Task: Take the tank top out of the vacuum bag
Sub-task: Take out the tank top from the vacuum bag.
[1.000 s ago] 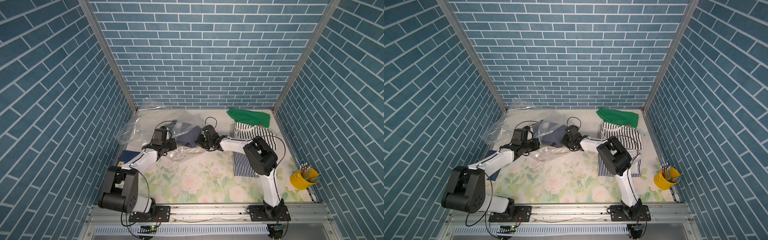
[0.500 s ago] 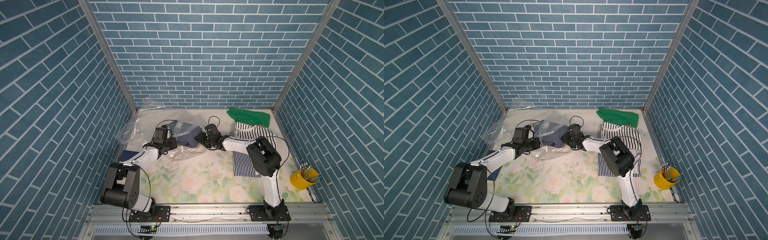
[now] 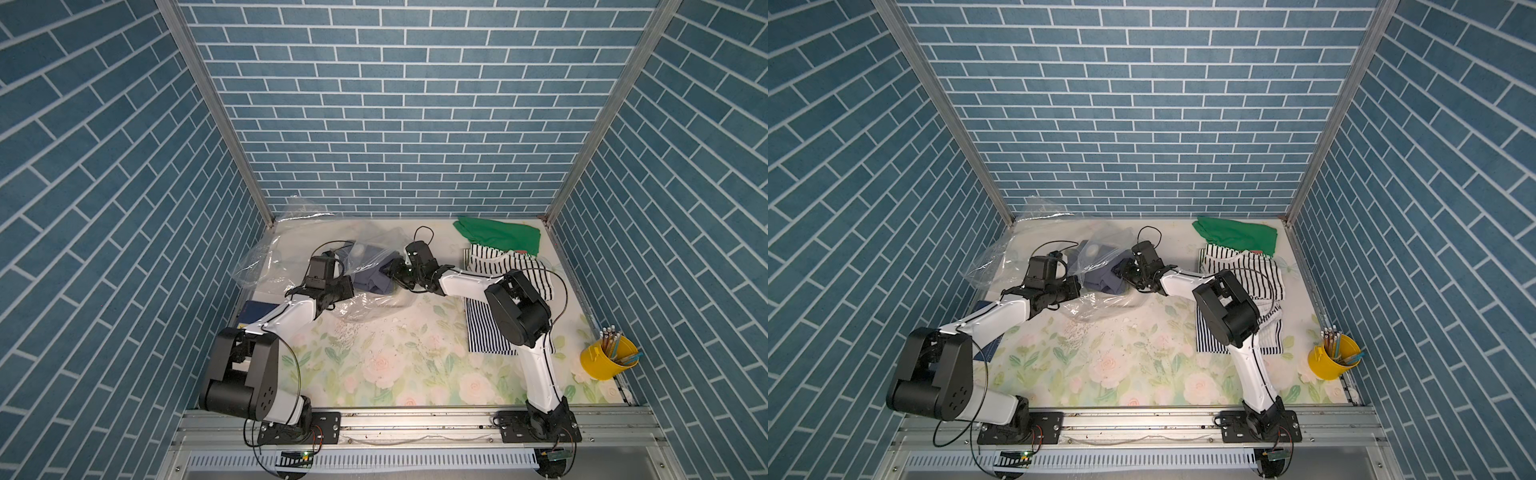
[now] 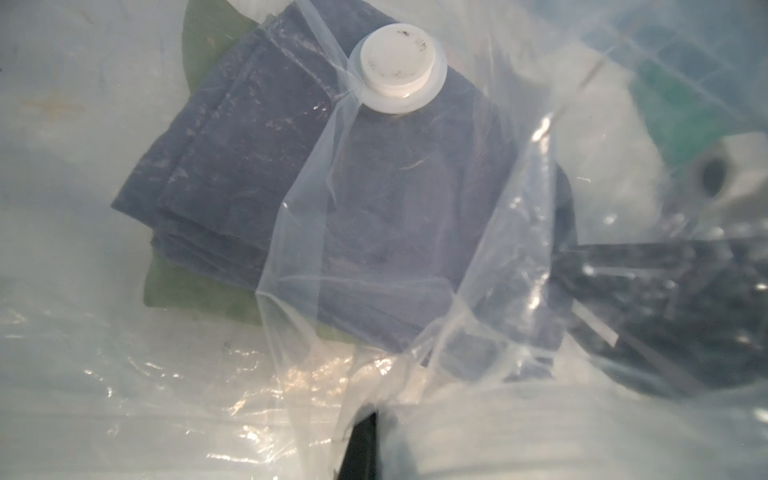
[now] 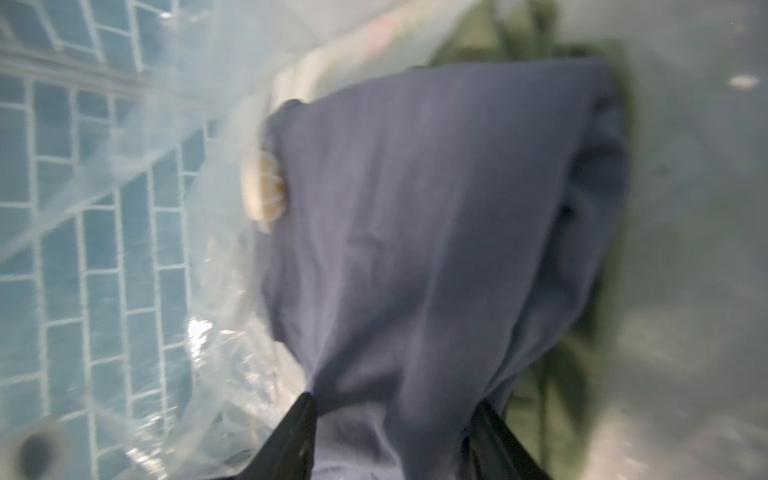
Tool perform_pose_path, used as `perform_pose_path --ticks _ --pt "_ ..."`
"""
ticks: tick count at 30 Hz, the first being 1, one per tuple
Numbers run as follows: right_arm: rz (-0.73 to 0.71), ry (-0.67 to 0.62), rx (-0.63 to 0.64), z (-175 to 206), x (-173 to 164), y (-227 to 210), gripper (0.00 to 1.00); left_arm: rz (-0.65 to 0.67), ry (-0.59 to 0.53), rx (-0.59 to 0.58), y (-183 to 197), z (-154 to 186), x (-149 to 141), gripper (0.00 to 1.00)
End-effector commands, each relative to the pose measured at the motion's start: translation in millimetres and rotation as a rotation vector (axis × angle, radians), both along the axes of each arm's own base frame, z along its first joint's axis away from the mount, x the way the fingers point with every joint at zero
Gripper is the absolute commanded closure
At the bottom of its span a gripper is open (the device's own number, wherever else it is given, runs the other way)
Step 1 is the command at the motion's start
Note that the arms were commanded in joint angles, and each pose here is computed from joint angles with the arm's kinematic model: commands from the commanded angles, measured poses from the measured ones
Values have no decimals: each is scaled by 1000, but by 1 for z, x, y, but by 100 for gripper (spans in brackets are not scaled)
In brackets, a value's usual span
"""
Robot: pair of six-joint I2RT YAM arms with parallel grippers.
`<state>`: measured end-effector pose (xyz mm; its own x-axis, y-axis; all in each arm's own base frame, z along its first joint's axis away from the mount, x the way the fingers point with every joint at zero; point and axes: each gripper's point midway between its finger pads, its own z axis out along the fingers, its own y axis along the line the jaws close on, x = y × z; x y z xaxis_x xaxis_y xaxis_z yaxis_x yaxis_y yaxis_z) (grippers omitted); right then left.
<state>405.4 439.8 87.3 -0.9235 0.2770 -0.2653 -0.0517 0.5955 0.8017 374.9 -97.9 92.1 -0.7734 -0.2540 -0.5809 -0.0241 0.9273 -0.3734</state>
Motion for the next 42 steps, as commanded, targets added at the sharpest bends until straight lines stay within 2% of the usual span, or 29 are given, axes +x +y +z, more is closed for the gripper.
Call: perform_pose_path --ticks 1,4,10,11,14,20,24,29,31,36,39,40,42 --pt "63 -117 86 41 7 17 56 -12 3 9 1 -1 -6 100" --pt "73 -135 112 50 8 21 62 -14 0 8 1 0 -6 100" --pt "89 -88 90 28 2 16 62 -19 0 8 0 1 -5 100" --pt "81 -79 79 24 1 14 59 -21 2 9 0 1 -6 100" --pt "44 -54 31 12 0 2 41 -19 0 12 1 0 -7 100" --pt "6 12 -3 -9 -4 -8 26 -20 1 2 -1 0 -7 100" --pt "1 33 3 -15 -4 -7 20 -20 -4 7 0 1 -6 100" --pt "23 46 31 -21 1 5 20 -20 2 10 0 -1 -7 100" --pt "38 32 57 -15 4 13 24 -20 1 9 0 -1 -7 100" --pt "105 -17 142 14 9 36 49 -15 1 12 2 -1 -8 100" --pt "129 -31 141 22 11 43 56 -14 1 10 1 -2 -8 100" --pt "126 -30 128 20 12 42 65 -15 1 7 1 -2 -8 100" --pt "115 -23 99 13 12 39 94 -16 1 5 1 -2 -8 100"
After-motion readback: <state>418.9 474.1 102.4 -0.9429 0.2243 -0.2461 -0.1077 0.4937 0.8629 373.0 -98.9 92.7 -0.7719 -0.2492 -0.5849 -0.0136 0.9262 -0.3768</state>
